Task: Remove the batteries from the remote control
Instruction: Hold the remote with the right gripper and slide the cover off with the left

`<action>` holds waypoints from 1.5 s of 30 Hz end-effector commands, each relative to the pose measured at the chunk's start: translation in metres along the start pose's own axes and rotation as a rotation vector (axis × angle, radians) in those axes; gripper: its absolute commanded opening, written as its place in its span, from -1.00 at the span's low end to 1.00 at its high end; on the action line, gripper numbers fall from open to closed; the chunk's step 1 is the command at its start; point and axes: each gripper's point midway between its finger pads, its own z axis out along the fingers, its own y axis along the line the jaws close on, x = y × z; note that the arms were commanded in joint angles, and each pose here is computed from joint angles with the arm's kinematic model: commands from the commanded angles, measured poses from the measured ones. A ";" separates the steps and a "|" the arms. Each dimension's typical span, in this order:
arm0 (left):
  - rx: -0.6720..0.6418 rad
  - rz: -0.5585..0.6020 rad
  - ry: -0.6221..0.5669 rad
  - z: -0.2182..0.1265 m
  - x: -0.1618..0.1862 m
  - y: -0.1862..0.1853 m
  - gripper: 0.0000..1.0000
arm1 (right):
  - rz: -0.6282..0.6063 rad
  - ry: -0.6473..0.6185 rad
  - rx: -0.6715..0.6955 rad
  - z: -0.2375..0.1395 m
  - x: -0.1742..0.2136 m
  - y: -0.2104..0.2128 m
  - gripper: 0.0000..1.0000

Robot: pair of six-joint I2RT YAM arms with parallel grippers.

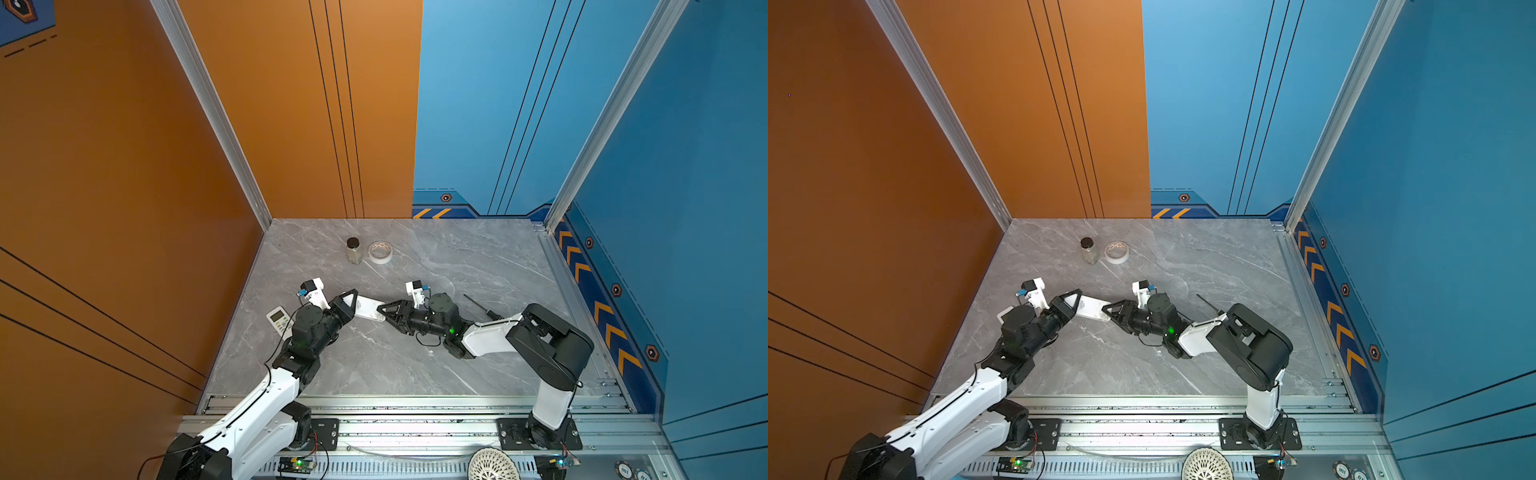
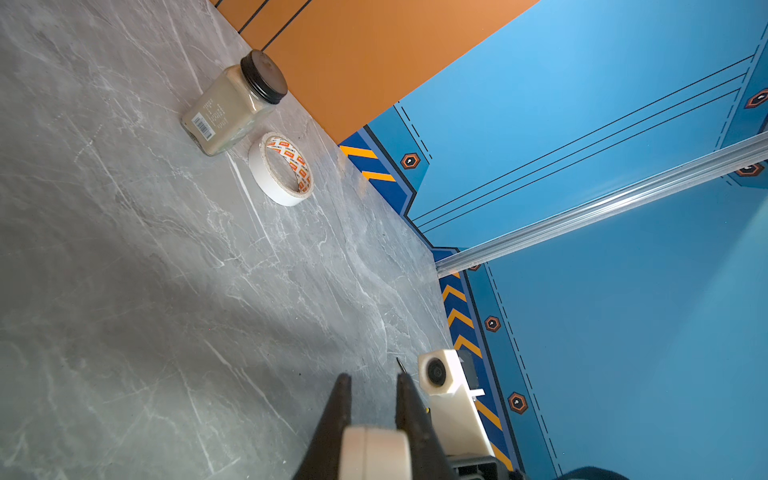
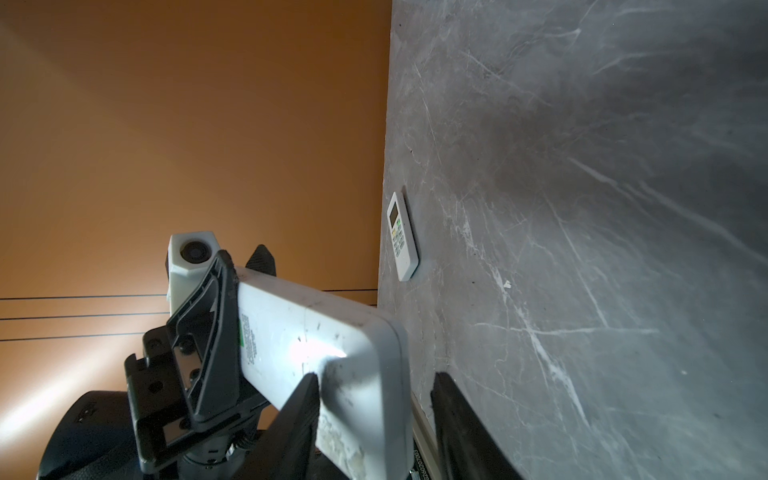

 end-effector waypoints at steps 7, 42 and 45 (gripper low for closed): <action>0.050 0.021 -0.027 0.001 -0.011 -0.018 -1.00 | -0.038 0.036 -0.009 -0.003 0.012 0.011 -0.46; 0.005 0.070 0.022 0.004 -0.005 -0.010 -1.00 | -0.107 0.064 0.029 -0.009 0.014 0.026 -0.67; -0.003 0.068 0.028 0.004 -0.003 -0.007 -1.00 | -0.103 0.072 0.023 -0.008 0.014 0.030 -0.78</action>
